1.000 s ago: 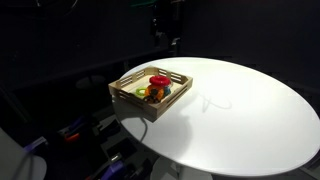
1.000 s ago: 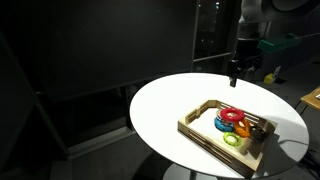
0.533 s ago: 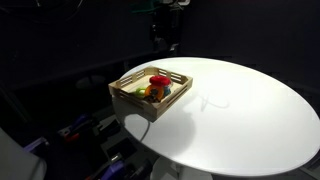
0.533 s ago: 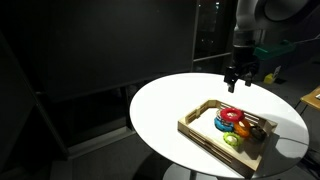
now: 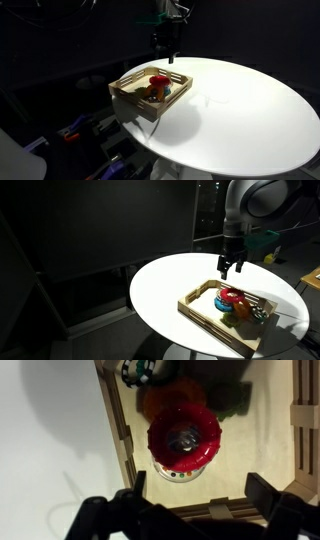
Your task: Pick up the red ring and put it on the table
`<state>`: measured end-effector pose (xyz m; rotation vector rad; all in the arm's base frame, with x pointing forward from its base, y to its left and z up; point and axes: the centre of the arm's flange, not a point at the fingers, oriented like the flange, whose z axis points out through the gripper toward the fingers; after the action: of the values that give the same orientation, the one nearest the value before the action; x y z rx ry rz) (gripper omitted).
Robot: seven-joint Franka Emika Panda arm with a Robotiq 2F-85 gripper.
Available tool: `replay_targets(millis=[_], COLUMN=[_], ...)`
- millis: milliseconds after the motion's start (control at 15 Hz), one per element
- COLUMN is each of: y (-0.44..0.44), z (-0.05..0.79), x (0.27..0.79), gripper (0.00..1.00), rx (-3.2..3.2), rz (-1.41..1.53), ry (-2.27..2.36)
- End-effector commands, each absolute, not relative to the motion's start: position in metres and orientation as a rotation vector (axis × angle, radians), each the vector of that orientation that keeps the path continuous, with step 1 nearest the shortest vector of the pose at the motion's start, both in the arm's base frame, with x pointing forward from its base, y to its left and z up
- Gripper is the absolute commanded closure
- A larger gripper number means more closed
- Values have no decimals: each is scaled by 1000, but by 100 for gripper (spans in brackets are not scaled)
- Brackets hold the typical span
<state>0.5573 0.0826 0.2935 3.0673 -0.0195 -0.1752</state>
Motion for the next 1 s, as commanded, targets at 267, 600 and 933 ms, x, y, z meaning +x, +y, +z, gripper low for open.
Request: replay_targets(millis=[267, 600, 933], y=[95, 110, 118], z=[271, 257, 249], x=[577, 576, 571], gripper=[0, 0, 0], rx=[3074, 3055, 3017], rz=[-240, -296, -385], ry=[187, 261, 272])
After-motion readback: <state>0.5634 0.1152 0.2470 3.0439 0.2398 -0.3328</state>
